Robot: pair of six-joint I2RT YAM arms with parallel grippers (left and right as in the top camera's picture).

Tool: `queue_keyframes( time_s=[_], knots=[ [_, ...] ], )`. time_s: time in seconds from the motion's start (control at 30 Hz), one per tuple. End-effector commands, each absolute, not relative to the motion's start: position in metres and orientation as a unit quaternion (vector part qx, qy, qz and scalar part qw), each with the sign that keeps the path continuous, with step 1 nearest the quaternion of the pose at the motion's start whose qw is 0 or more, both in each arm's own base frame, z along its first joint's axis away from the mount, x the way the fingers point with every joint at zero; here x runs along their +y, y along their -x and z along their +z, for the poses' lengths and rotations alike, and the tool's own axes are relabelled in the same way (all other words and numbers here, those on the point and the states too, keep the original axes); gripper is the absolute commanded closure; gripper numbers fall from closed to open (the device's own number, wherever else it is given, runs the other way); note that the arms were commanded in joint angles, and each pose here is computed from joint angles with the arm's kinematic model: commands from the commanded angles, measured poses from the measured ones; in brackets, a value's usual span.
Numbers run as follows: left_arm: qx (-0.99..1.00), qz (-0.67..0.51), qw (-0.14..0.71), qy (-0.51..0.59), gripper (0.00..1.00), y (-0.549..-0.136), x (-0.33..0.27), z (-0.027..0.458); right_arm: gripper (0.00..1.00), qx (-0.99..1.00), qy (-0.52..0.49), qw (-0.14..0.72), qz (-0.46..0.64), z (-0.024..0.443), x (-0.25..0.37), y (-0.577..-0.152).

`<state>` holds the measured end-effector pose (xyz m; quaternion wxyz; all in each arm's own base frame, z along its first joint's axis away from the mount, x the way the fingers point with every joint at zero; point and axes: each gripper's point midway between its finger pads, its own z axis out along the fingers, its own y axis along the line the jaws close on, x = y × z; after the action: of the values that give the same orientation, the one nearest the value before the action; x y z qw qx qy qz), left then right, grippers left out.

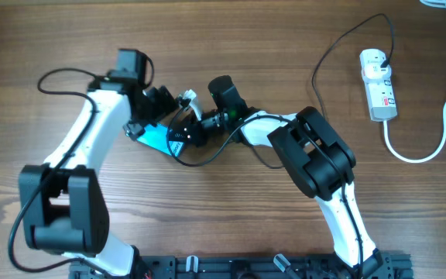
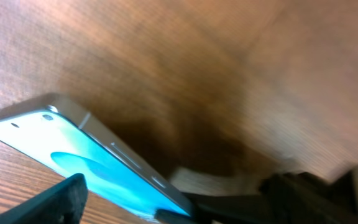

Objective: Plug charger to phone and switch on socket
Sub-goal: 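Raise the phone upright with the left gripper, screen facing forward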

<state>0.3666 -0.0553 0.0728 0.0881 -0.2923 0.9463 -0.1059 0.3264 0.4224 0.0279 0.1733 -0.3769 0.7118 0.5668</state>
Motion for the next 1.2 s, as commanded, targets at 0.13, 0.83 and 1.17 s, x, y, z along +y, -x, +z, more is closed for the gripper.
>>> queue_keyframes(
  time_s=[0.13, 0.83, 1.17],
  knots=[
    [0.891, -0.389, 0.179, 0.151, 0.0, -0.371, -0.072, 0.228, 0.96, 0.689, 0.241, 0.142, 0.669, 0.103, 0.384, -0.381],
    [0.906, -0.348, 0.181, 0.162, 0.35, -0.371, -0.083, 0.222, 0.96, 0.584, 0.037, 0.024, 0.811, 0.229, 0.371, -0.384],
    [0.902, -0.316, 0.241, 0.168, 0.46, -0.397, -0.069, 0.227, 0.96, 0.584, 0.04, 0.003, 0.811, 0.228, 0.382, -0.373]
  ],
)
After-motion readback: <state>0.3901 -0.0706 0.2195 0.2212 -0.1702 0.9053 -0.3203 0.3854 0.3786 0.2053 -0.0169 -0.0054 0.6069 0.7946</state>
